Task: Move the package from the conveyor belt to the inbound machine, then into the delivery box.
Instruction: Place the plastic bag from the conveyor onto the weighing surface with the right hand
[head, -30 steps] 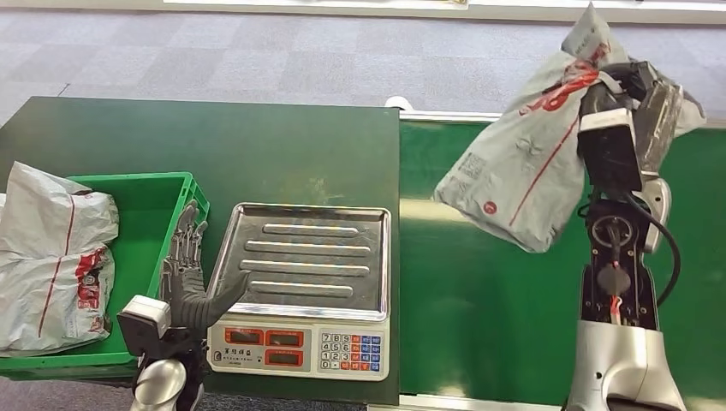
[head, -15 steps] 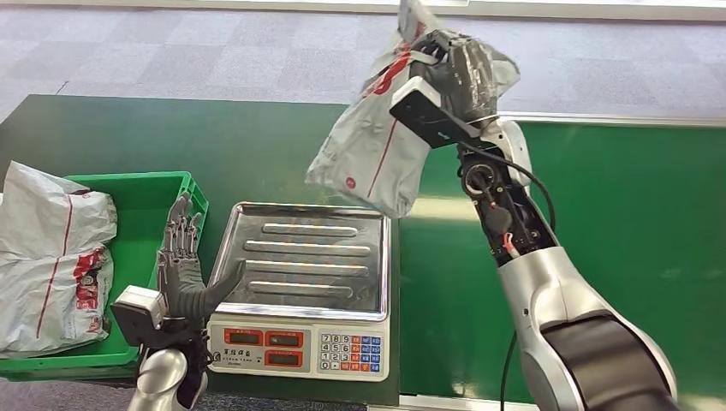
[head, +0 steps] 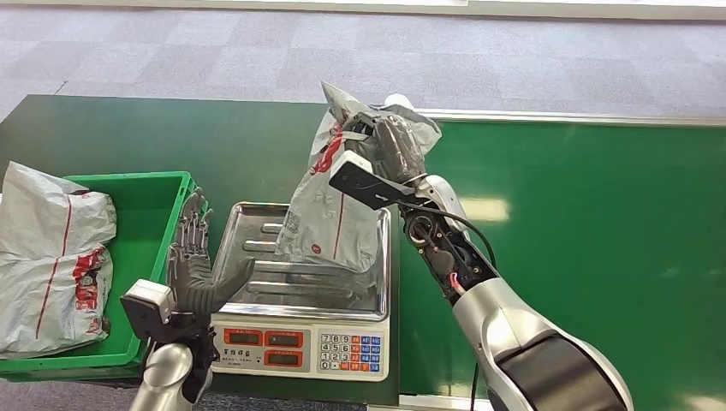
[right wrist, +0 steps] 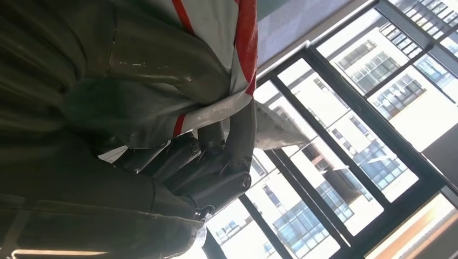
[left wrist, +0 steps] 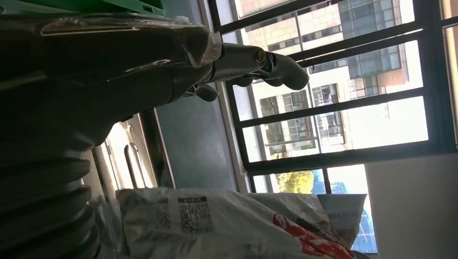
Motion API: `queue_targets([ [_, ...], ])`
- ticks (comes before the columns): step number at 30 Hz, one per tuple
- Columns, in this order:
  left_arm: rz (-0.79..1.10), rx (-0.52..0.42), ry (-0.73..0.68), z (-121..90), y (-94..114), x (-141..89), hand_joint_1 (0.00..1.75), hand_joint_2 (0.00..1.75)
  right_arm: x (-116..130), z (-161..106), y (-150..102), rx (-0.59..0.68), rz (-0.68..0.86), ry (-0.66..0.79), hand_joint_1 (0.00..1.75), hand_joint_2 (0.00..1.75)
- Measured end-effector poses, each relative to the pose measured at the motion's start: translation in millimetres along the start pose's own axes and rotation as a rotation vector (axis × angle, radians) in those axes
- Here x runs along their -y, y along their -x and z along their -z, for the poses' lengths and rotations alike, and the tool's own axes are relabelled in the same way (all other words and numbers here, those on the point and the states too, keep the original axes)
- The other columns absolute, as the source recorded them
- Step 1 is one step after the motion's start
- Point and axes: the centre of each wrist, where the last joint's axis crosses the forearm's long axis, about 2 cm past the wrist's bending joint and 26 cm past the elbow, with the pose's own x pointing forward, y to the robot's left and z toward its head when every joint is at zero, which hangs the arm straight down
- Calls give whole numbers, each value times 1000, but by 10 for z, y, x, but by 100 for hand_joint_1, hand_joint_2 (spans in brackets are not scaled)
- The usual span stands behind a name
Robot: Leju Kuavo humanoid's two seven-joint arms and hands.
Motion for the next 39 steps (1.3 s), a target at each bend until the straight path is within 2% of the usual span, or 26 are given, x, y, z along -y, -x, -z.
queue_targets([
  [18, 3, 4, 7, 23, 25, 29, 0, 175, -133, -94, 41, -33, 9, -48, 175, 175],
  [26, -26, 55, -32, 117, 20, 71, 0, 175, -319, -320, 164, -110, -11, -87, 175, 175],
  [32, -64, 64, -54, 169, -5, 115, 0, 175, -388, -393, 189, -126, 9, -17, 175, 175],
  [39, -85, 92, -58, 222, -68, 142, 0, 175, -569, -460, 138, -167, 78, -112, 175, 175],
])
